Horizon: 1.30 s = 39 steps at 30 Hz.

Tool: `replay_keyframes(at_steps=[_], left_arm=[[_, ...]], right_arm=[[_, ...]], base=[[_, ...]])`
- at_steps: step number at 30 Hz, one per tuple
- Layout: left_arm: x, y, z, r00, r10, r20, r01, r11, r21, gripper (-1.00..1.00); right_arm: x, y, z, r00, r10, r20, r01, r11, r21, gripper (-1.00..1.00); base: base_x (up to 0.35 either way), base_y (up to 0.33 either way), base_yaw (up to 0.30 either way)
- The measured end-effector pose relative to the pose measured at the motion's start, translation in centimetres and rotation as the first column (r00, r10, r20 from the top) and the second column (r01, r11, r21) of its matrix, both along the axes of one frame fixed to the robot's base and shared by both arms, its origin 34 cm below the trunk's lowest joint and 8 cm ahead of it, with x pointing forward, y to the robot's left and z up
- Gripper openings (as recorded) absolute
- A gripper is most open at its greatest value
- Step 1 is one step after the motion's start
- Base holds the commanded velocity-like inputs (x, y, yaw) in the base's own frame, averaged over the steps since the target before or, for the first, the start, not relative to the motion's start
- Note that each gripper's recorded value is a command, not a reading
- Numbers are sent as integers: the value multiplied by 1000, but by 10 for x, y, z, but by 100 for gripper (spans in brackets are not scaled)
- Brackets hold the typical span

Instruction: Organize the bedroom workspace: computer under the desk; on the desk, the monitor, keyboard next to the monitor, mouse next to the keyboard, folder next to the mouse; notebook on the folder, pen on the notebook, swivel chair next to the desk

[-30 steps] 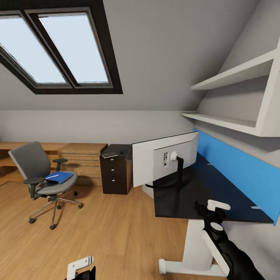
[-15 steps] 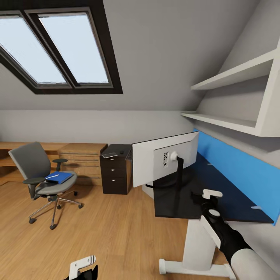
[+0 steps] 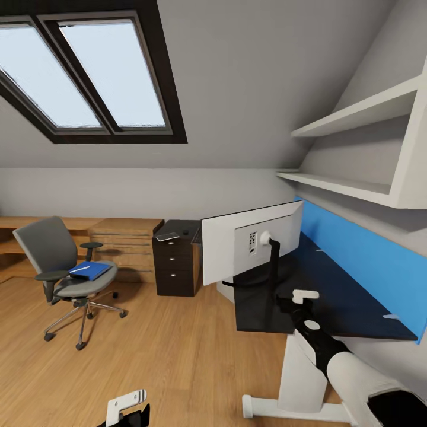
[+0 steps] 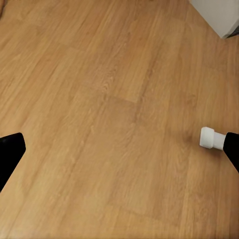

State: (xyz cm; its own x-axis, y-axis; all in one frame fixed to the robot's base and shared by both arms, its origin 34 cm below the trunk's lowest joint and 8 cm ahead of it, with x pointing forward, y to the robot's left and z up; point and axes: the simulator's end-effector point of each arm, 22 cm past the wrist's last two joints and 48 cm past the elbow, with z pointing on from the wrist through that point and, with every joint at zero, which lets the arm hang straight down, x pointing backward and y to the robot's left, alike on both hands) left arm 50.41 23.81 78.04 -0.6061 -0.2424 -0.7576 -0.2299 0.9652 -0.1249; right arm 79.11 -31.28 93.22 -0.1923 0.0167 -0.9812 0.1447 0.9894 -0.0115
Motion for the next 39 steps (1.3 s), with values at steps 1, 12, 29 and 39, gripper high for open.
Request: replay_keyframes(at_steps=[1, 12, 29, 39], left_arm=[[0, 0, 0, 1000, 0, 0, 0, 1000, 0, 100], [0, 0, 1, 1000, -4, 2, 4, 1000, -1, 100], [1, 0, 1, 1000, -3, 3, 3, 1000, 0, 100], [4, 1, 10, 1000, 0, 24, 0, 1000, -1, 100]], right_arm=[[0, 4, 0, 1000, 16, 5, -16, 1000, 1, 100], [3, 34, 10, 988, 136, 70, -134, 990, -35, 100], [2, 33, 9, 989, 131, 70, -129, 991, -35, 100], [2, 31, 11, 989, 125, 74, -123, 992, -34, 100]], base=[[0, 0, 0], [0, 0, 0], [0, 0, 10], [0, 0, 114]])
